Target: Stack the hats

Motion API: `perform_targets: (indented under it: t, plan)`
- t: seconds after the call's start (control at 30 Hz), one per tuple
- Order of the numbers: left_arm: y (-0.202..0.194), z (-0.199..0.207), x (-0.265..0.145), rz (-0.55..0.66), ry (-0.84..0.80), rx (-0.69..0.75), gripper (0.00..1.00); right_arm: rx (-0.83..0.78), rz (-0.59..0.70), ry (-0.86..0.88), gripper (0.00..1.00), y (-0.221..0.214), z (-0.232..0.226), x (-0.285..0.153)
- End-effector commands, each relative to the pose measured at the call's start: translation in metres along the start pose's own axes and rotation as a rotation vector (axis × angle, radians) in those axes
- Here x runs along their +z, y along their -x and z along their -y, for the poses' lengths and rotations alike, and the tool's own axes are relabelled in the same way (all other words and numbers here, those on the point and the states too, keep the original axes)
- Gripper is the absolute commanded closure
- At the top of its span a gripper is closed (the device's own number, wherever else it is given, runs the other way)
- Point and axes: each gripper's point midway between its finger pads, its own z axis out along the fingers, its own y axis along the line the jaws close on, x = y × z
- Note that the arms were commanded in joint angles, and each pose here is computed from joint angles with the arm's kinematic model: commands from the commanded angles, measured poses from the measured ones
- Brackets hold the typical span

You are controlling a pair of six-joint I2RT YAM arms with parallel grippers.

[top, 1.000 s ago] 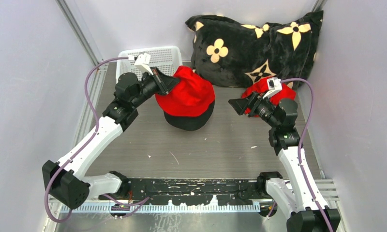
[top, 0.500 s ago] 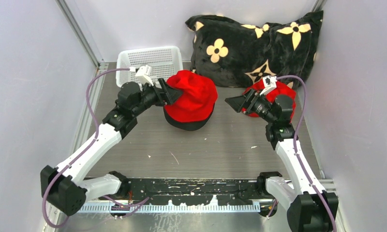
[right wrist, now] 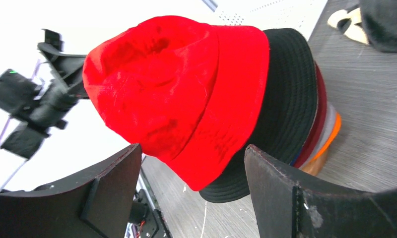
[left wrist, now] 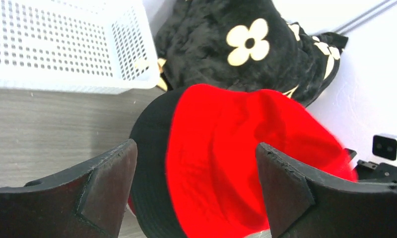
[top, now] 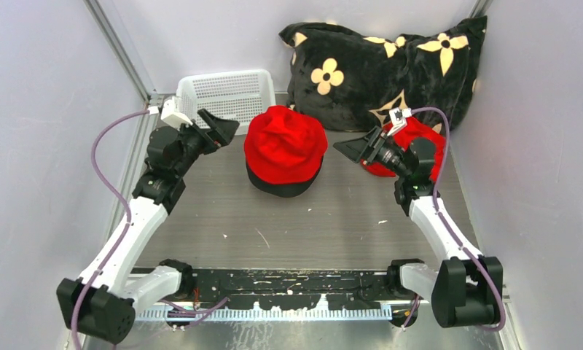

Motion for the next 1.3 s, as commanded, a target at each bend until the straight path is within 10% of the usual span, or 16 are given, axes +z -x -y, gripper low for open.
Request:
perform_targets:
  t: [0.0, 1.27]
  plan:
    - [-0.012, -0.011, 0.015, -0.001, -0.135, -0.187, 0.12, -0.025, 0.006, 0.141, 0.2, 0.004, -0.022, 0.003]
    - [-0.05, -0.012, 0.061, -0.184, -0.61, -0.487, 0.35, 0.132, -0.026, 0.191, 0.2, -0.018, 0.021, 0.026]
